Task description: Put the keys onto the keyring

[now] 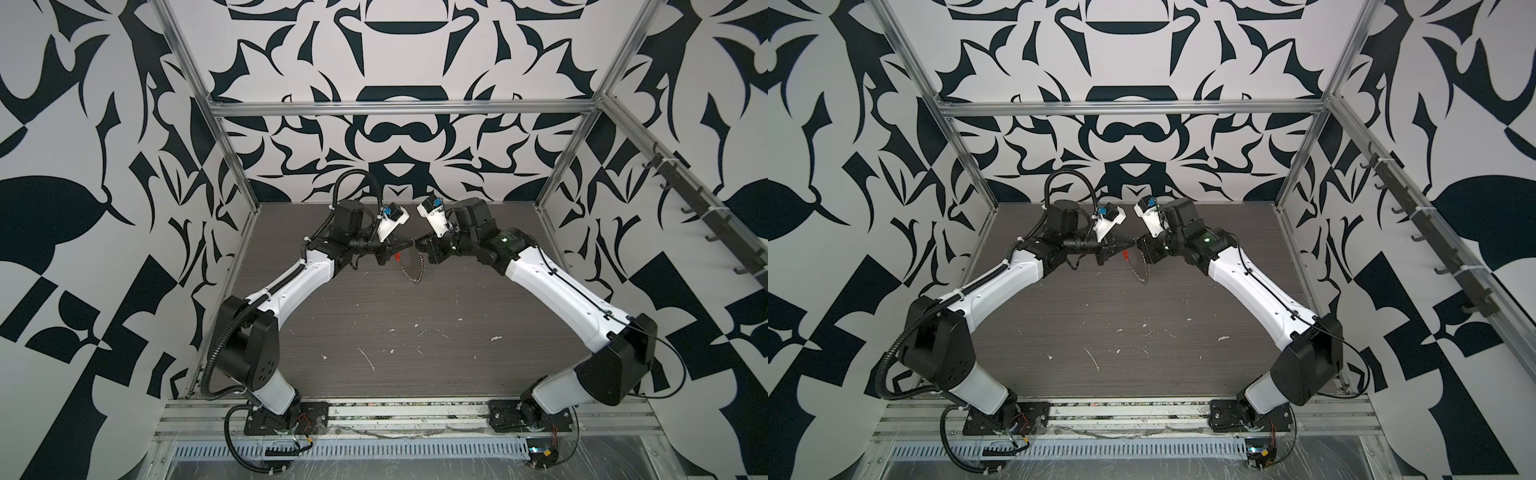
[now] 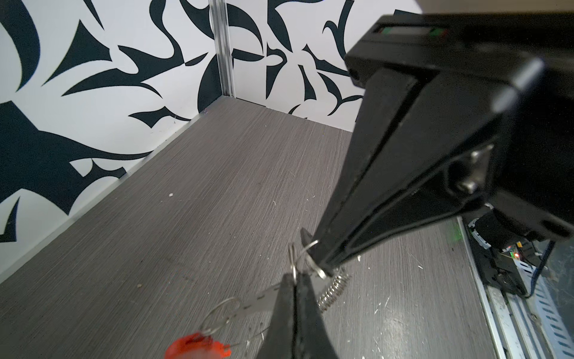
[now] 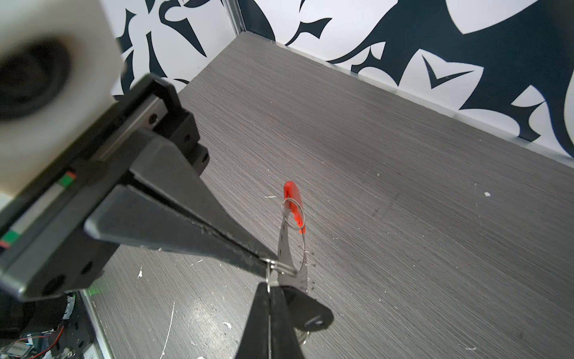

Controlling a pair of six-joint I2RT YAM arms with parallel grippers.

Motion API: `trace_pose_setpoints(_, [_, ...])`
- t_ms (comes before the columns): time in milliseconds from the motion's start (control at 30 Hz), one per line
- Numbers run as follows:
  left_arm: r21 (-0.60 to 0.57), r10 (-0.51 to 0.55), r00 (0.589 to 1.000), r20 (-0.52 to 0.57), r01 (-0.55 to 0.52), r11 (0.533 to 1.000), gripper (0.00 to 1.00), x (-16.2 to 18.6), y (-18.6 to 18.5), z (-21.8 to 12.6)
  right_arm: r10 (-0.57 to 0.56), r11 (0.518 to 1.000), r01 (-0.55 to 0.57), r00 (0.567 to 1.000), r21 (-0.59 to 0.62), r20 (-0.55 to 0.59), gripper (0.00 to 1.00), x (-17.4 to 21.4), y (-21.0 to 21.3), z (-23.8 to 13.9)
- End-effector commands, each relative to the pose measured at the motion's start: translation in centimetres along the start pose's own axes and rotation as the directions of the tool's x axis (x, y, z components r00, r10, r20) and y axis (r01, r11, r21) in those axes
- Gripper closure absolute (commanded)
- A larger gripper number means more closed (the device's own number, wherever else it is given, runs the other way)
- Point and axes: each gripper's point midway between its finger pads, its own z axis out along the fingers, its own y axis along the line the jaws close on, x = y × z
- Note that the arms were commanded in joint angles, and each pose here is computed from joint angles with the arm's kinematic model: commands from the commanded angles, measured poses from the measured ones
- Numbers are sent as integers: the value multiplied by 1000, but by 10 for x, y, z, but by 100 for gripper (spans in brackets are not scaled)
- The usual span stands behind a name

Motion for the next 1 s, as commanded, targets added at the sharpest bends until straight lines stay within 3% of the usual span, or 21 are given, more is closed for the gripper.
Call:
trace_pose_setpoints(0, [39,69,997,32,-70,997,100,-11,-13,0,-24,998,19,996,62,82,100,-25,-8,-6])
trace_pose_setpoints(300, [55,167,980,106,-173,983,100,-12,-26,-6,81,990,-86,995,113,55,100,-1,-37,7])
trace_pose_setpoints(567, [77,137,981,137,-148,986,100,-18,-24,-1,140,981,-147,988,127,65,100,16,-56,4])
trace_pose_setpoints(967, [24,107,969,222,-115,993,100,-29,-12,2,217,976,-216,968,-27,124,100,10,-44,2])
